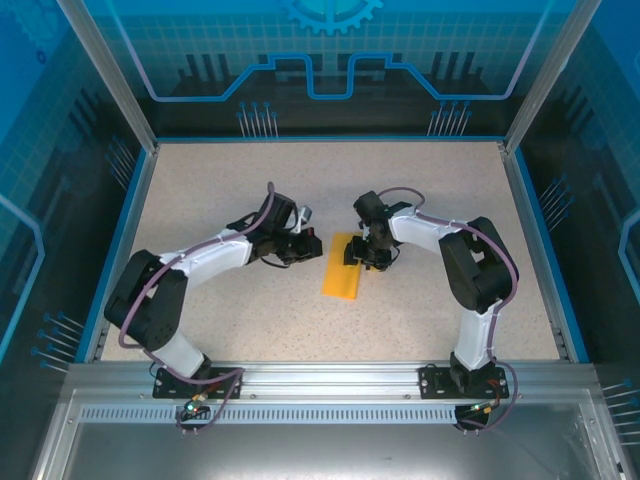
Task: Fold a paper plane with a square sheet of paper (pick it up from the middle)
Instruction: Hold the square sheet of paper at the center of the table.
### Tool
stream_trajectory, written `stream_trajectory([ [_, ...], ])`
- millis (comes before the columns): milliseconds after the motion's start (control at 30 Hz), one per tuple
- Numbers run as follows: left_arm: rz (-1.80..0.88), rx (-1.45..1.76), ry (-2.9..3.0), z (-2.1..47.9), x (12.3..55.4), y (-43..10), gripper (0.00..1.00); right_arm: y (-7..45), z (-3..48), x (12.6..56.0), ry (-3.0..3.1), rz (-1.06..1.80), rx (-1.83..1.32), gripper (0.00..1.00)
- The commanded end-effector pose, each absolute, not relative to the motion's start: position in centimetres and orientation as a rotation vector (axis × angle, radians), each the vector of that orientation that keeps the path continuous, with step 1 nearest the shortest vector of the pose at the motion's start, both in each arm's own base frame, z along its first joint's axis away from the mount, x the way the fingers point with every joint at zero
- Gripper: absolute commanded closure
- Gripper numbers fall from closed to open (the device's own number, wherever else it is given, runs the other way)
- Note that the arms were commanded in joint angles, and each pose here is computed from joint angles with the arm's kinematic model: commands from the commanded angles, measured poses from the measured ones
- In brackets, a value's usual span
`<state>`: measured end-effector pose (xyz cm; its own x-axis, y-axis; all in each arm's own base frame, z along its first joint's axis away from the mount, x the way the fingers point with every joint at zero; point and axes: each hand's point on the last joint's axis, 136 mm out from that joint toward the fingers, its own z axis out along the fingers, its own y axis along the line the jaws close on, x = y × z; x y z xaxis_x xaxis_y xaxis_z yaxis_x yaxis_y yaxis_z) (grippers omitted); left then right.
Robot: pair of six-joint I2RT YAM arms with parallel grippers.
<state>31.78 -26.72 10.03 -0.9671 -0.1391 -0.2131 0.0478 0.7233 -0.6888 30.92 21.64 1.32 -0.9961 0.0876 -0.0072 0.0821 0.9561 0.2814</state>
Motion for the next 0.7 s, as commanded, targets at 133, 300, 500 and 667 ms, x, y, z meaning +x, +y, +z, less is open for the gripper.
stream_trajectory([
  [133,-1.086,-0.088,2.699,9.4,33.1,-29.0,1.0,20.2,-3.2,28.6,3.204,0.27,0.139,0.43],
  [300,-1.084,-0.116,2.754,7.8,33.1,-29.7,1.0,20.3,-3.4,28.5,3.209,0.267,0.139,0.43],
  [500,-1.037,-0.146,2.828,5.7,33.1,-29.9,1.0,20.4,-3.7,28.3,3.216,0.263,0.133,0.43],
  [667,-1.03,-0.14,2.854,4.8,33.2,-30.3,1.0,20.3,-3.9,28.1,3.224,0.253,0.132,0.43],
])
